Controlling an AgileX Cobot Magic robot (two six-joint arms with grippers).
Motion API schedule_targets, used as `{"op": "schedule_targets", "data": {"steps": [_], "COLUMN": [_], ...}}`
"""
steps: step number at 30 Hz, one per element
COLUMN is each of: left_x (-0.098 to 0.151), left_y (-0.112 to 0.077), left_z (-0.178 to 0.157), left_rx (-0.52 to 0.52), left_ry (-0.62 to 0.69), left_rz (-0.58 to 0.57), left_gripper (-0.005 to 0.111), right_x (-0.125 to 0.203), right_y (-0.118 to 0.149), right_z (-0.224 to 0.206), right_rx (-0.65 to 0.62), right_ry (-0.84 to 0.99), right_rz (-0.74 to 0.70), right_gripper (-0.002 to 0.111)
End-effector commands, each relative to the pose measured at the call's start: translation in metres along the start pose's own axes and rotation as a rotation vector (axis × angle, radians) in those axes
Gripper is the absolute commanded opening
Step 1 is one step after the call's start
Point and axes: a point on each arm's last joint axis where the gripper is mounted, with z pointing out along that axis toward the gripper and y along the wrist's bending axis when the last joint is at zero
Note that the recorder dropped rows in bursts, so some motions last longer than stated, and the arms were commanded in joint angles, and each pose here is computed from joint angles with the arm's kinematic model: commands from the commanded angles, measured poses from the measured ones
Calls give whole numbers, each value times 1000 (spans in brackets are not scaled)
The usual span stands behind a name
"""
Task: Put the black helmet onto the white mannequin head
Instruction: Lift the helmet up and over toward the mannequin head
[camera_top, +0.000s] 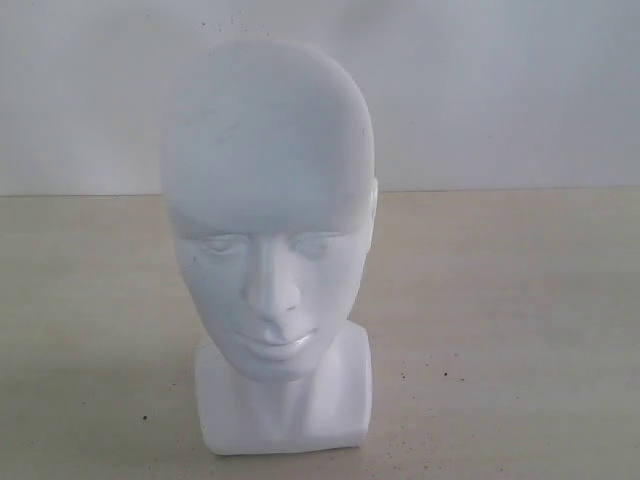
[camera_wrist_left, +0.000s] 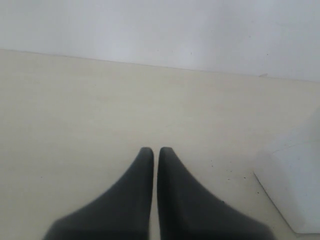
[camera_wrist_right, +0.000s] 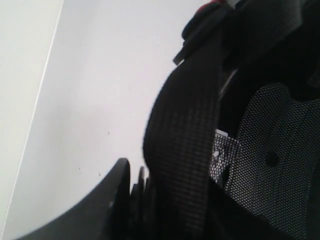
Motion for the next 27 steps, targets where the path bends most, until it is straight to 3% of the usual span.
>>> {"op": "schedule_targets", "data": {"steps": [1,7,14,20,27], "left_x": [-2,-2,-2,-2,-2], "left_y": [0,0,0,0,0], "left_z": [0,0,0,0,0], "left_rx": [-1,-1,-1,-1,-1], "left_ry": [-9,-9,-9,-9,-9], "left_rz": [0,0,0,0,0], "left_gripper": [5,5,5,5,5], "right_x": [-21,-27,-22,3,-14], "right_y": [-2,-6,-4,-2,10], "right_z": [-10,-13,1,40,87], "right_rx": [38,34,-113,-209,-439], "right_ry": [-335,-452,-609,-488,-428], "right_rz": [49,243,592,936,966], "right_gripper": [0,0,0,0,0]}}
